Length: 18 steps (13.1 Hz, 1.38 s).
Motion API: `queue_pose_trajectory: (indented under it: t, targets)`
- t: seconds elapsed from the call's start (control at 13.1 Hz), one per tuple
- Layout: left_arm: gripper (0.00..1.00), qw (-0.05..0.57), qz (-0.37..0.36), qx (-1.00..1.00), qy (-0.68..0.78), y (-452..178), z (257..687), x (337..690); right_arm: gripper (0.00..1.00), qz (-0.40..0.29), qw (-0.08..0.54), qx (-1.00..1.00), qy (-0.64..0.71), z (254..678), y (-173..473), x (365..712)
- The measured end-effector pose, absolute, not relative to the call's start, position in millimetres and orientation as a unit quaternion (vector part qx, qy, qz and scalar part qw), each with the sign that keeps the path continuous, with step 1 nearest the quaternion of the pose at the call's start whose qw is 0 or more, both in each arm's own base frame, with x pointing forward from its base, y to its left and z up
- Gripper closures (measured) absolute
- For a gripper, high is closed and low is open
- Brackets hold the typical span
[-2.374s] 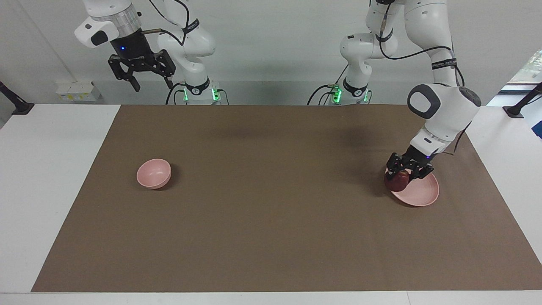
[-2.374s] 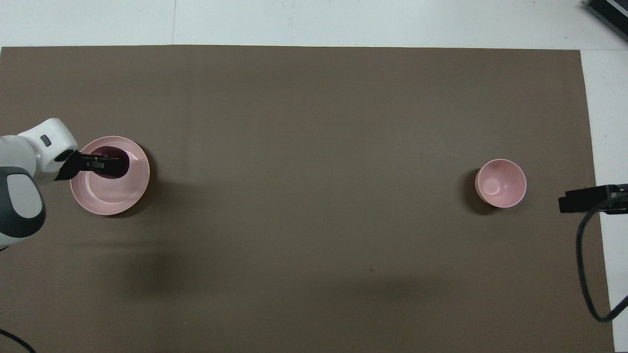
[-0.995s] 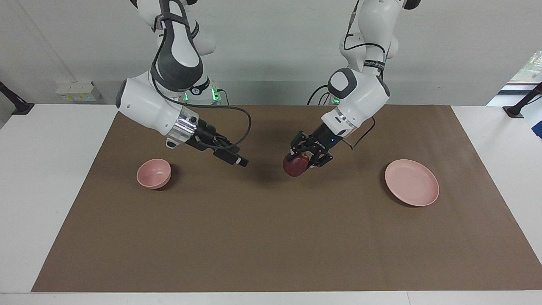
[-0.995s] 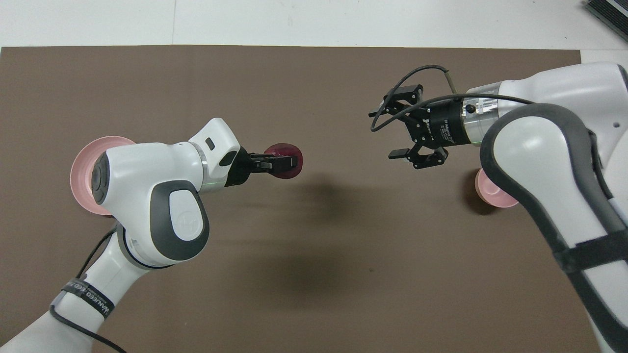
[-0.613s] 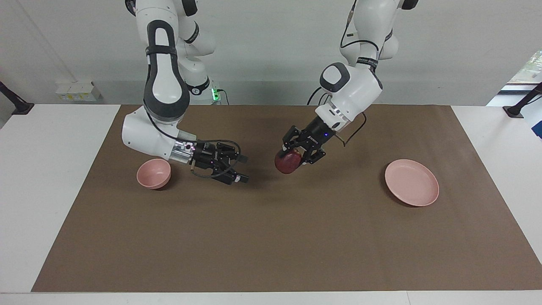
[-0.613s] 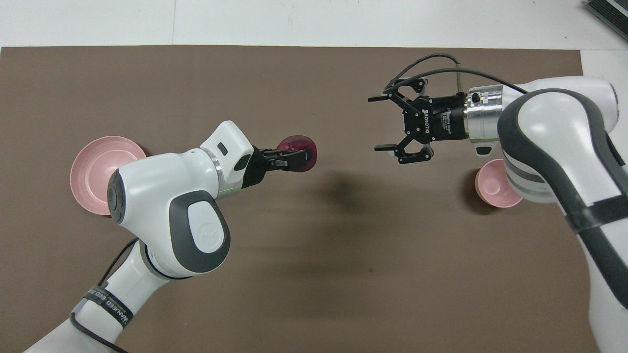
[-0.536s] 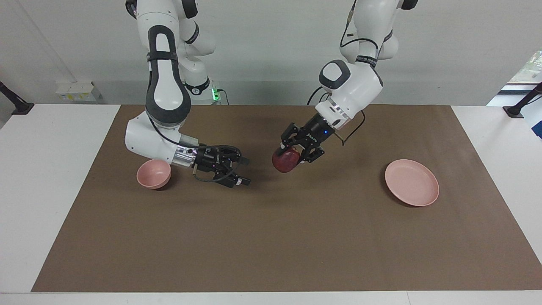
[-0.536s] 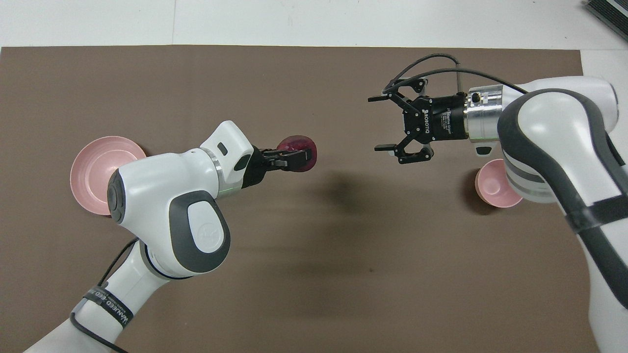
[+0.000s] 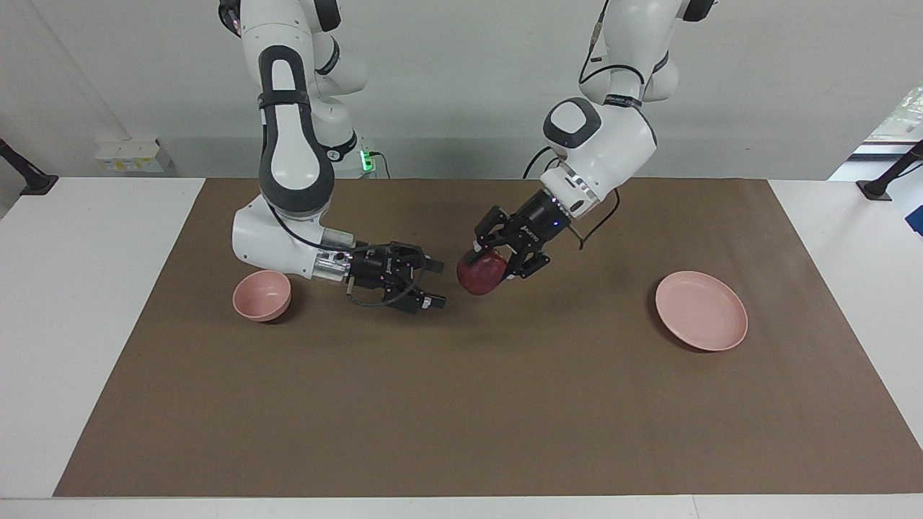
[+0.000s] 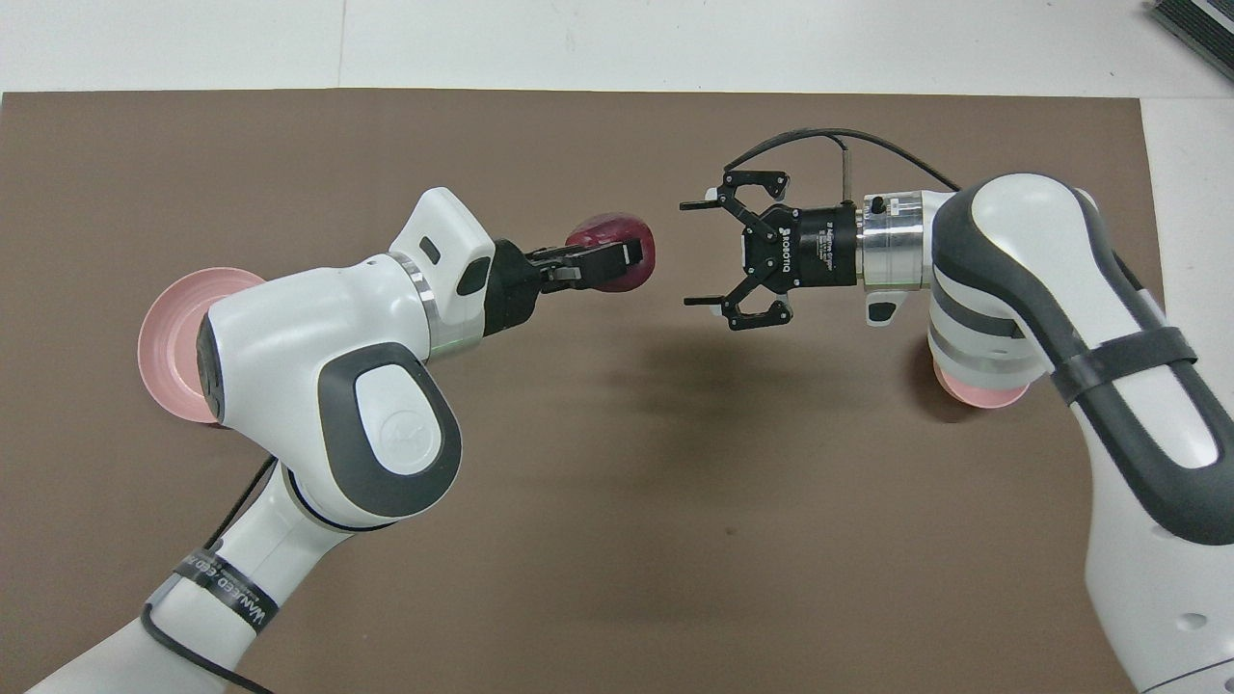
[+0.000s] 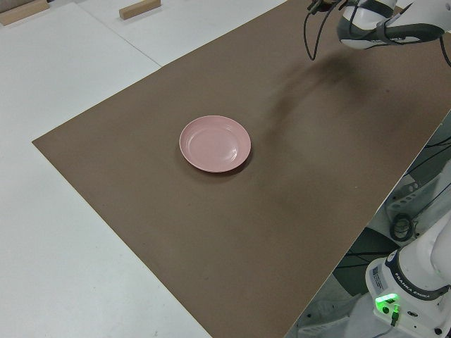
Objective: Move apple from plate to bowl
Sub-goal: 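Carry the apple with the left gripper while the right gripper approaches it, then close the right gripper on the apple and open the left gripper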
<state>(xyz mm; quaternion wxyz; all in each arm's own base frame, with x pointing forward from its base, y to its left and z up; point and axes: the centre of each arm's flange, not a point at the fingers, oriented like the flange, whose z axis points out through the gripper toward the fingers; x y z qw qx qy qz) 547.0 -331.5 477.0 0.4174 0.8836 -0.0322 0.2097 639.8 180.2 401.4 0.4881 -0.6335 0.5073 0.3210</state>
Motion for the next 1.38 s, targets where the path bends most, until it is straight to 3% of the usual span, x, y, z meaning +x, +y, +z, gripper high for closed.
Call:
queue_pose_trajectory:
  t: [1.3,1.38]
  targets:
    - [0.33,0.417,0.208,0.884,-0.037,-336.3,476.7,544.8,0.00,0.297,0.496,-0.650,0.493,415.9,231.3,628.6]
    - [0.33,0.418,0.210,0.883,-0.037,-336.5,477.8,545.0,0.08,0.298,0.495,-0.651,0.492,414.9,233.9,627.2]
